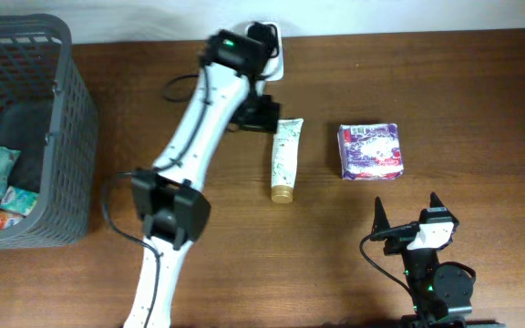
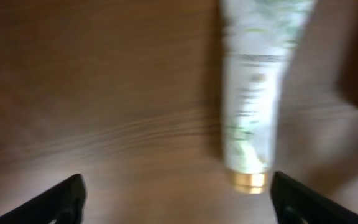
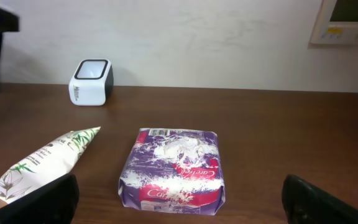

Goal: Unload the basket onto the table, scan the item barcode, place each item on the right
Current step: 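Lower the Pantene tube beside the purple pack and release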

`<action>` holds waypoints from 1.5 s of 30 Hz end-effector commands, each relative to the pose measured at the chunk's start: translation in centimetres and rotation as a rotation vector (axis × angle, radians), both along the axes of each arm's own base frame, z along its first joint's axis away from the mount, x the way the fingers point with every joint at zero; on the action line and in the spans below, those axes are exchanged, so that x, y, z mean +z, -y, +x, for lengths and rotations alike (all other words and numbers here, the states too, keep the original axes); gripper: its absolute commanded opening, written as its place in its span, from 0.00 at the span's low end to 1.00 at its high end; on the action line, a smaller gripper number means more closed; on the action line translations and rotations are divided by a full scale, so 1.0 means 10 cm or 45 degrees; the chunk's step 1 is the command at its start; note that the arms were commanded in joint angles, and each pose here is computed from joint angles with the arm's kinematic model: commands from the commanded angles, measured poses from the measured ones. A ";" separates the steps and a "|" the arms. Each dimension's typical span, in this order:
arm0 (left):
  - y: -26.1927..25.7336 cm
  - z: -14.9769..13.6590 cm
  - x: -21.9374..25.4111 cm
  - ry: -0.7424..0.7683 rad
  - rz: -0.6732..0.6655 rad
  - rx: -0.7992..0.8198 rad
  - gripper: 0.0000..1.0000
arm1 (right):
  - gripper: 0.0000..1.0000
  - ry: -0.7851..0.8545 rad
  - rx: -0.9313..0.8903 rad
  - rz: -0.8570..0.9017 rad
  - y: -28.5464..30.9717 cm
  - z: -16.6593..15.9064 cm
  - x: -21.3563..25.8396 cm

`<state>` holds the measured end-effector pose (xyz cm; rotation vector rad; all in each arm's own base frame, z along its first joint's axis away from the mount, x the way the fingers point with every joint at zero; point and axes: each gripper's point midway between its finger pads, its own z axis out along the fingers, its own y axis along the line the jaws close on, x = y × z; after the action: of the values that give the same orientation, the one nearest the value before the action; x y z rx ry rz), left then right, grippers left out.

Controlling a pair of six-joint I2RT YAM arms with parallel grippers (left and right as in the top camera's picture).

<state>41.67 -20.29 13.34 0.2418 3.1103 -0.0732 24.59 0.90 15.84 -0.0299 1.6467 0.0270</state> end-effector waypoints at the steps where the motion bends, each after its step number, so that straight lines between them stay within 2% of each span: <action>1: 0.14 -0.19 -0.35 -0.191 -0.152 -0.130 0.96 | 0.99 -0.008 -0.016 -0.001 0.03 0.00 -0.04; 3: 0.31 -0.23 -0.61 -0.243 -0.257 -0.131 0.97 | 0.99 -0.008 -0.016 0.000 0.03 0.00 -0.04; 5: 0.47 -0.28 -0.87 -0.281 -0.364 -0.135 0.92 | 0.99 -0.008 -0.016 -0.001 0.03 0.00 -0.04; 6: 0.57 -0.30 -1.01 -0.298 -0.445 -0.133 0.84 | 0.99 -0.008 -0.016 0.000 0.03 0.00 -0.04; 8: 0.60 -0.30 -1.16 -0.301 -0.466 -0.088 0.73 | 0.98 -0.008 -0.016 -0.001 0.03 0.00 -0.04; 10: 0.63 -0.30 -1.28 -0.301 -0.471 -0.025 0.56 | 0.99 -0.008 -0.016 0.000 0.03 0.00 -0.04; 12: 0.70 -0.30 -1.28 -0.286 -0.489 -0.046 0.38 | 0.99 -0.008 -0.016 0.000 0.03 0.00 -0.04; 14: 0.83 -0.34 -1.27 -0.284 -0.521 -0.077 0.27 | 0.99 -0.008 -0.016 0.000 0.03 0.00 -0.04; 16: 0.98 -0.39 -1.26 -0.272 -0.535 -0.116 0.24 | 0.99 -0.008 -0.016 0.000 0.03 0.00 -0.04; 21: 1.40 -0.39 -1.23 -0.248 -0.575 0.076 0.15 | 0.99 -0.008 -0.016 -0.001 0.03 0.00 -0.04; 24: 1.56 -0.33 -1.20 -0.223 -0.621 0.153 0.19 | 0.99 -0.008 -0.016 -0.001 0.03 0.00 -0.04; 27: 1.63 -0.38 -1.15 -0.257 -0.673 0.137 0.36 | 0.99 -0.008 -0.016 -0.001 0.03 0.00 -0.04; 28: 1.64 -0.37 -1.14 -0.256 -0.676 0.135 0.48 | 0.99 -0.008 -0.016 0.000 0.03 0.00 -0.04; 30: 1.63 -0.35 -1.10 -0.244 -0.682 0.119 0.60 | 0.99 -0.008 -0.016 -0.001 0.03 0.00 -0.04; 34: 1.44 -0.18 -0.75 -0.171 -0.684 0.010 0.68 | 0.99 -0.008 -0.016 0.000 0.03 0.00 -0.04; 37: 1.17 -0.03 -0.45 -0.093 -0.570 0.010 0.69 | 0.99 -0.008 -0.016 -0.001 0.03 0.00 -0.04; 41: 0.68 0.18 0.18 0.077 -0.407 0.052 0.71 | 0.99 -0.008 -0.016 0.000 0.03 0.00 -0.04; 44: 0.47 0.23 0.59 0.167 -0.409 0.065 0.73 | 0.99 -0.008 -0.016 0.000 0.03 0.00 -0.04; 45: 0.35 0.25 0.81 0.226 -0.424 0.054 0.77 | 0.99 -0.008 -0.016 0.000 0.03 0.00 -0.04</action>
<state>42.80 -26.56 16.50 0.1208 3.0096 -0.5793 24.59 0.90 15.84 -0.0302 1.6467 0.0268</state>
